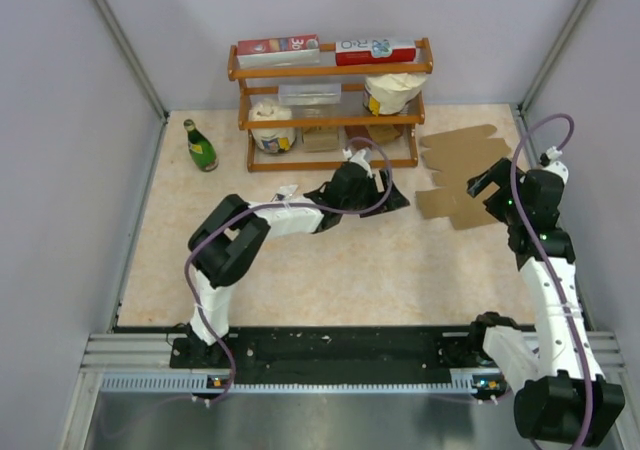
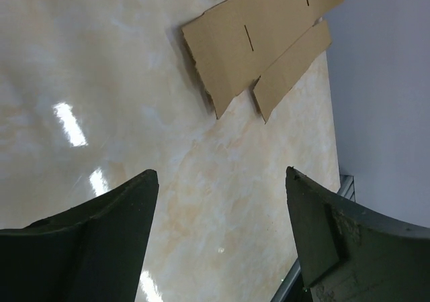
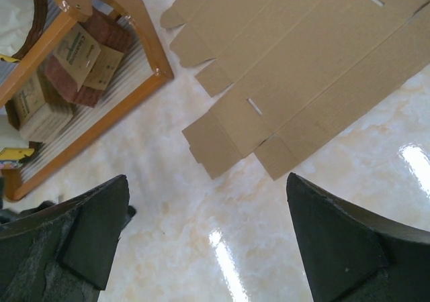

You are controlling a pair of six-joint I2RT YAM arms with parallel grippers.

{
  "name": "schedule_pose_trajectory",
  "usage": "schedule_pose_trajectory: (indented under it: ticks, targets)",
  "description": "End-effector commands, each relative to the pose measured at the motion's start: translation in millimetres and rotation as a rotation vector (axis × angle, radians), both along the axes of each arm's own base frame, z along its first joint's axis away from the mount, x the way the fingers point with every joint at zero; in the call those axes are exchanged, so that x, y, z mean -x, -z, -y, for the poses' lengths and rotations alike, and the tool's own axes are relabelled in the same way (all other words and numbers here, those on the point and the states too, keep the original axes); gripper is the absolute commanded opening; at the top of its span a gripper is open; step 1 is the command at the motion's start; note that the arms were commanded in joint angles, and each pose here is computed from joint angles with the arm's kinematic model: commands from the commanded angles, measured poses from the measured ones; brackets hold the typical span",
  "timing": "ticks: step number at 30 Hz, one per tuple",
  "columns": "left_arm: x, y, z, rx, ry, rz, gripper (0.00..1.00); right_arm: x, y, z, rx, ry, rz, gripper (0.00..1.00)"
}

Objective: Fold the paper box

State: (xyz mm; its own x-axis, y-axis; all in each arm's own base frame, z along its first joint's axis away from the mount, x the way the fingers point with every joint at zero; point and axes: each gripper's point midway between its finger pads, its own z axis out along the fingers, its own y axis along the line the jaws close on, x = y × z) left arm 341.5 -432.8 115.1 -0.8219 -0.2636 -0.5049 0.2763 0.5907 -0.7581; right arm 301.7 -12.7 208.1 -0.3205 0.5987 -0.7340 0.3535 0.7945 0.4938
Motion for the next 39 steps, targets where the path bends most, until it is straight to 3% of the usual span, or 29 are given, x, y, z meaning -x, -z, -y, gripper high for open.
schedule_pose_trajectory:
  ticks: [1, 12, 24, 39]
  targets:
    - [-0.5, -9.3, 44.9, 0.085, 0.026, -0.042, 0.79, 1.4, -37.6, -6.5, -0.033, -0.024, 0.076, 0.99]
    - [-1.3, 7.7, 106.3, 0.052, 0.030, -0.097, 0.73, 8.2, -50.7, -8.9, -0.028, -0.039, 0.102, 0.99]
    - [5.8, 45.2, 78.6, -0.023, -0.058, -0.160, 0.69, 9.2, -52.0, -11.5, -0.042, -0.047, 0.102, 0.99]
    - [-16.1, 74.5, 97.7, -0.006, -0.116, -0.248, 0.68, 12.1, -63.6, -13.2, -0.044, -0.054, 0.127, 0.98]
